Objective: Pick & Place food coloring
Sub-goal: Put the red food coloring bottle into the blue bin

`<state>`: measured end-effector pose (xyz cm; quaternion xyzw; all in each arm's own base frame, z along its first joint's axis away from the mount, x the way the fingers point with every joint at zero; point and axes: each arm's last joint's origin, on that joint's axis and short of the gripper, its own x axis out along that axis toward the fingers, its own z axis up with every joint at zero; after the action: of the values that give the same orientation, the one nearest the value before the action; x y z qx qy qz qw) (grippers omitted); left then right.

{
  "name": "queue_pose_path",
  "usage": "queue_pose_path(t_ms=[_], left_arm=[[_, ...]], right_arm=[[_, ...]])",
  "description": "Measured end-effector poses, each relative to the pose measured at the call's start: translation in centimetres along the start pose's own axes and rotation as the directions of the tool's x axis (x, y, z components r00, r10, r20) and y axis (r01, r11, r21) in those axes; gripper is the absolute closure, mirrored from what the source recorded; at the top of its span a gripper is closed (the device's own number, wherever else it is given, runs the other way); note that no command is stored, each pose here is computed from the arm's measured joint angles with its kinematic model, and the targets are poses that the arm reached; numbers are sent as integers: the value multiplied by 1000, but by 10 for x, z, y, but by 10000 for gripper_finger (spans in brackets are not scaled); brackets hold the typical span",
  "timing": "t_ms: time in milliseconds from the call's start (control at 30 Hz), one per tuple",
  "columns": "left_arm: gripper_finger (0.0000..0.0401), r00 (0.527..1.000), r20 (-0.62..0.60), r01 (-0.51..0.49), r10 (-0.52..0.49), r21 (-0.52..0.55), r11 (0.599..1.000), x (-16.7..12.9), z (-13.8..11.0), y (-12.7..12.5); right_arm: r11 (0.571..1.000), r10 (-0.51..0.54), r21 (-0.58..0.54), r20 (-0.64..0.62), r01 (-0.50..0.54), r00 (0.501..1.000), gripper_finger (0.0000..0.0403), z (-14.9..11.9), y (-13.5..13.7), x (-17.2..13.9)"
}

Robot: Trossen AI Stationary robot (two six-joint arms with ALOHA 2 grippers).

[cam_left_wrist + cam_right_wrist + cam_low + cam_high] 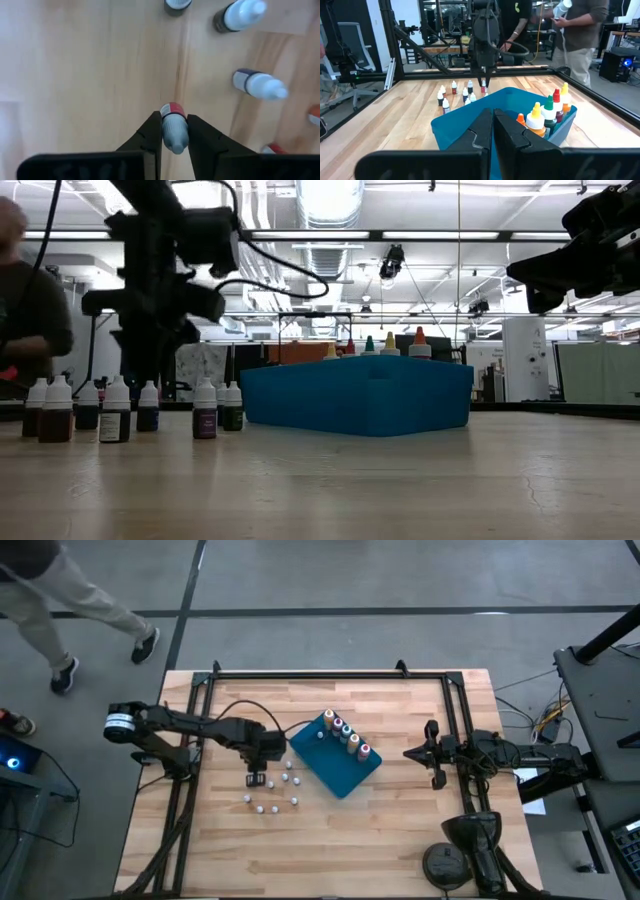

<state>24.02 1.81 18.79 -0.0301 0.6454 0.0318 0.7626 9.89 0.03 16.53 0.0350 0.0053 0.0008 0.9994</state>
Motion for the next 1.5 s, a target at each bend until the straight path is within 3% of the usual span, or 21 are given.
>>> queue_pose_path(t_ms=[333,533,1033,1500], left_arm=[[357,999,46,-6,5,14,1000,-58,29,6],[357,996,92,-18,14,34,999,-74,57,16],[357,992,118,-33,36,-26,999,-62,130,42],[357,997,63,-32,36,-54,998,-27,148,54]], right_arm=[[1000,0,0,0,0,1000,394,0,0,0],[1000,0,-2,0,0,1000,394,0,0,0],[1000,0,0,-1,0,1000,394,0,0,0],[1000,0,-2,-1,0,1000,394,0,0,0]])
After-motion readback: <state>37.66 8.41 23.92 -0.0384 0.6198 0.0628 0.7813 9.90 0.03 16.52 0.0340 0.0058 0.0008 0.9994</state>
